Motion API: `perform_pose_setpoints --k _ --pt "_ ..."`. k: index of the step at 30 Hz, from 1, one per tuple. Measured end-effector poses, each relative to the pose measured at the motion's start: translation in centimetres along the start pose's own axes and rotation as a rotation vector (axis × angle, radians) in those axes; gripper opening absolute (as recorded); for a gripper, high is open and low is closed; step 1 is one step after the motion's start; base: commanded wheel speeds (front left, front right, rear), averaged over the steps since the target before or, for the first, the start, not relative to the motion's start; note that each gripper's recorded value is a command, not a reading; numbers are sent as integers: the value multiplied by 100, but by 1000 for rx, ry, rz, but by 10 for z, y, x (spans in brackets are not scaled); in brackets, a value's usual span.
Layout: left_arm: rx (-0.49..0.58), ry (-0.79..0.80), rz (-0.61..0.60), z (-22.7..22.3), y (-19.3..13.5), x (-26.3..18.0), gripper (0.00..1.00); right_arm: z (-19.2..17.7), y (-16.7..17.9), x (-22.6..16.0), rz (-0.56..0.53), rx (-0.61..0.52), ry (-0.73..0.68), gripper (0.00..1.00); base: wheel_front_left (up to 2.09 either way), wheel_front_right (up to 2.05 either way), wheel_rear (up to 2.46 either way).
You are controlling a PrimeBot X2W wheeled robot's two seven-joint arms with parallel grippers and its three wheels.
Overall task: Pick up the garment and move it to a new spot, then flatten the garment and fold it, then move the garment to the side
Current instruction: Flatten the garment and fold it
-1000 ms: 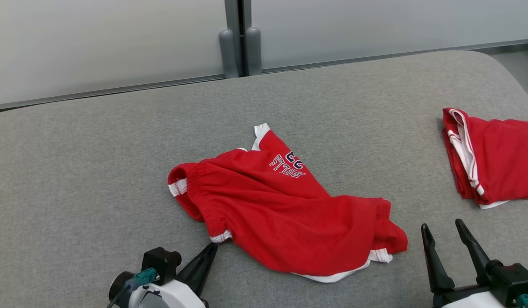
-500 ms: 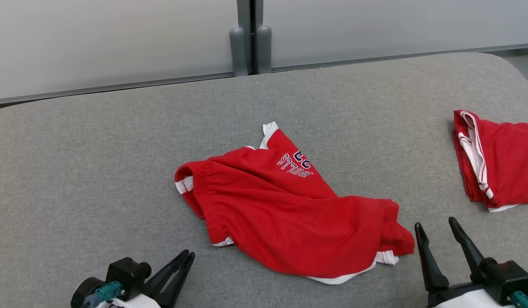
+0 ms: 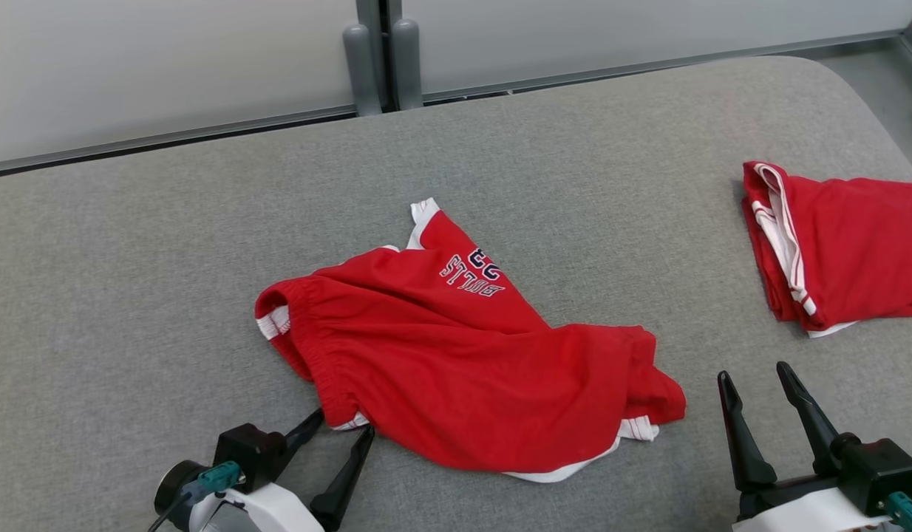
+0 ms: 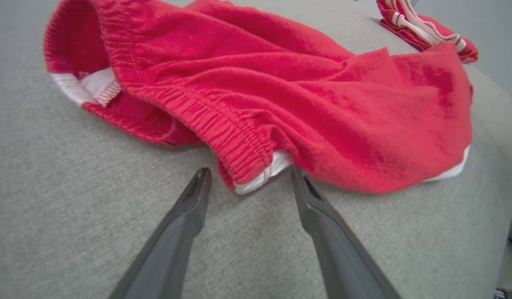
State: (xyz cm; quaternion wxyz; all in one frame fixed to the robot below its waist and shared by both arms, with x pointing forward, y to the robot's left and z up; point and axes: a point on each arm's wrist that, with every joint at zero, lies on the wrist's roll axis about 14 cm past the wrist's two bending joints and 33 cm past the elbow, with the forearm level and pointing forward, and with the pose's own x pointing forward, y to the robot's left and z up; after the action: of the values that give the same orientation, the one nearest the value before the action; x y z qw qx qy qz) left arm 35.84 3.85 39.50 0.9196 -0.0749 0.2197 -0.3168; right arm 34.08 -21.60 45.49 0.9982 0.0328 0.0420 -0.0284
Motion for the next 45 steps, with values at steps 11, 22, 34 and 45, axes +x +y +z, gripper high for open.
perform_pose_setpoints --k 11,22,34,45 --pt "37 57 -66 -10 -4 0 0 -5 -5 -1 -20 5 15 100 0 0 0" --pt "119 315 -142 -39 0 -62 0 -7 7 7 17 11 19 100 0 0 0" --pt "-113 437 -73 -68 -5 -91 100 -5 3 4 5 8 14 100 0 0 0" --pt "-69 141 23 22 -10 -84 100 4 -19 -20 -71 6 -14 100 0 0 0"
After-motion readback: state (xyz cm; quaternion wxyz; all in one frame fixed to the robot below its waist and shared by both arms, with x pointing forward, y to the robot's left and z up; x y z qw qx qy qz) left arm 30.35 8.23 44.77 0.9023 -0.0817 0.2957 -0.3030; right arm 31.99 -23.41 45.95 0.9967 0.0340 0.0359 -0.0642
